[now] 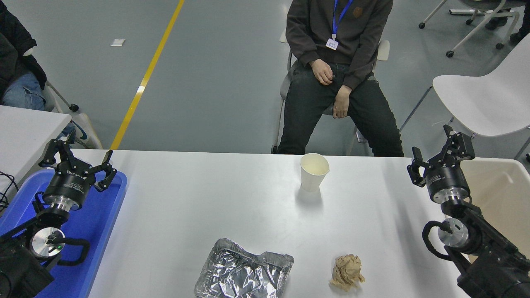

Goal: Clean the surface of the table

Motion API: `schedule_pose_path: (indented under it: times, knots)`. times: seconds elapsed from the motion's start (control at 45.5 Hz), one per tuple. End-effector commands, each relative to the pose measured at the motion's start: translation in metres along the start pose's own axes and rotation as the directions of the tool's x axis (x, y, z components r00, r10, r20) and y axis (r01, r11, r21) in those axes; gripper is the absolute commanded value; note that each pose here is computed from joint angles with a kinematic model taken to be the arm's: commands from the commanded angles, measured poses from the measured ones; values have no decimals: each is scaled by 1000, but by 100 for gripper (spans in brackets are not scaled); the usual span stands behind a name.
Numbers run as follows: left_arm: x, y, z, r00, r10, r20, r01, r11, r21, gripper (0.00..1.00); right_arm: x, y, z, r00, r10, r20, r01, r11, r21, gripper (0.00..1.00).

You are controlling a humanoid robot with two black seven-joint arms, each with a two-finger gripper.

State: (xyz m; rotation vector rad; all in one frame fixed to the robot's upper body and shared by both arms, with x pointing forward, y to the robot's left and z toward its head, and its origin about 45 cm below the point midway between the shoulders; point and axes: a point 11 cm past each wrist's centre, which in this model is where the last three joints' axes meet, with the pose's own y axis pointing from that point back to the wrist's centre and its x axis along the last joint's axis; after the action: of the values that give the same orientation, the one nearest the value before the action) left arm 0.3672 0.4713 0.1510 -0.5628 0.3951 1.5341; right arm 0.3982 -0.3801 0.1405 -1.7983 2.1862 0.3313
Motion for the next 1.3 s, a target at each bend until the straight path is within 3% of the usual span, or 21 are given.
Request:
schedule_pose_path:
  times: [0.0,0.725,1.275]
  knots:
    - [0,0,0,1000,-1,-1,1,1000,0,100,-1,1,2,1000,4,1,-4,1000,2,100]
    - [0,0,1,1000,0,-1,0,1000,-4,100,-8,-2,-1,1000,-11,13,11,1000,11,100]
    - [0,0,1,1000,0,-1,0,1000,-4,100,9,-3,-13,997,-32,-66,32,999,-2,100]
